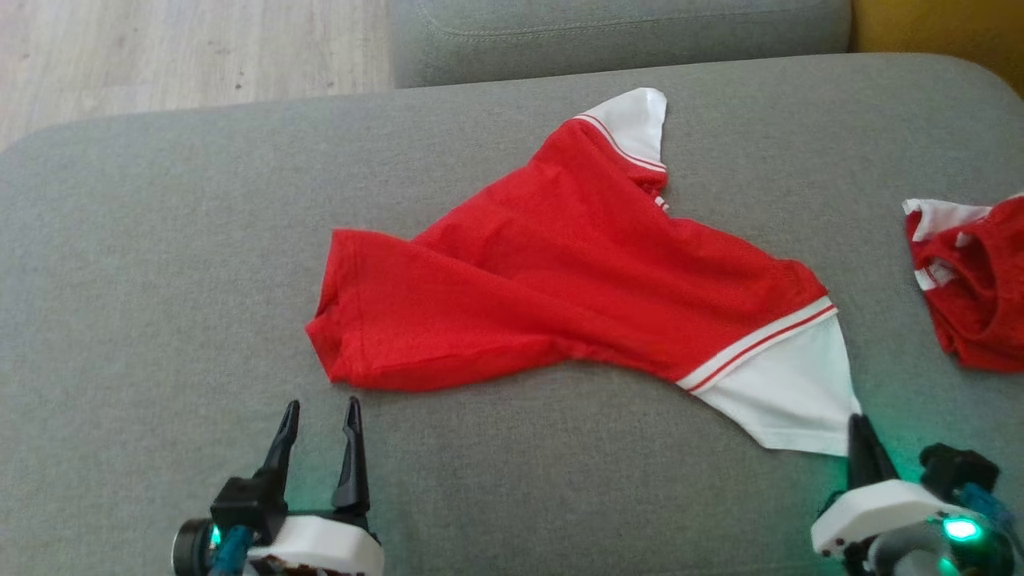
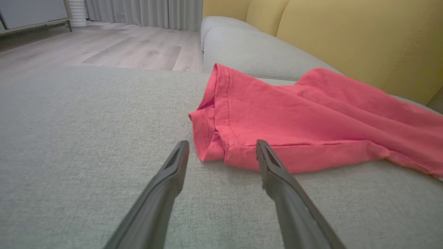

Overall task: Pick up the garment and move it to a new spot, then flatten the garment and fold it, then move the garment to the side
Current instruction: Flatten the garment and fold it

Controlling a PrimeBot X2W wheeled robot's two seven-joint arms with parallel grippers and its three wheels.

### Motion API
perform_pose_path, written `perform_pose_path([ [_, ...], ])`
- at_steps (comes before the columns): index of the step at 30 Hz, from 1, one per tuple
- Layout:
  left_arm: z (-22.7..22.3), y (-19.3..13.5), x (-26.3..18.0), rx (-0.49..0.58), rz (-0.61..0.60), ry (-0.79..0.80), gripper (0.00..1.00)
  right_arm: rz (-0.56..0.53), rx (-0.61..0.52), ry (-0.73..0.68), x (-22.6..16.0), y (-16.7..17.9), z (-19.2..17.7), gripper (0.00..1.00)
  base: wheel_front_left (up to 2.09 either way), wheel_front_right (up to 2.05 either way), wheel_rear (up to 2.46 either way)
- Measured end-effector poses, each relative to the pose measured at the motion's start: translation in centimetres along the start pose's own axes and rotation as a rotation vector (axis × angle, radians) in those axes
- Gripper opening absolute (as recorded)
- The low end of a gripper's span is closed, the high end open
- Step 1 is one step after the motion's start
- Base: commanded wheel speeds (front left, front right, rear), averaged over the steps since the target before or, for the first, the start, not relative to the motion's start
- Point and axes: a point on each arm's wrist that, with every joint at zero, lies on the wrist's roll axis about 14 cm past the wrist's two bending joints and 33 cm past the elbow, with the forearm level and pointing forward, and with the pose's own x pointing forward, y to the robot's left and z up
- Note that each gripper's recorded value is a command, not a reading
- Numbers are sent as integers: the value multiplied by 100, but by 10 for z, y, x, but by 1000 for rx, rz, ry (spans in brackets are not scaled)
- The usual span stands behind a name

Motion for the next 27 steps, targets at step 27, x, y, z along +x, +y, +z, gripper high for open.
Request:
perform_pose_path([
  [27,-27,-24,44,-115,-138,120,100,-18,-2,-51,9,-7,16,0,0,0,0],
])
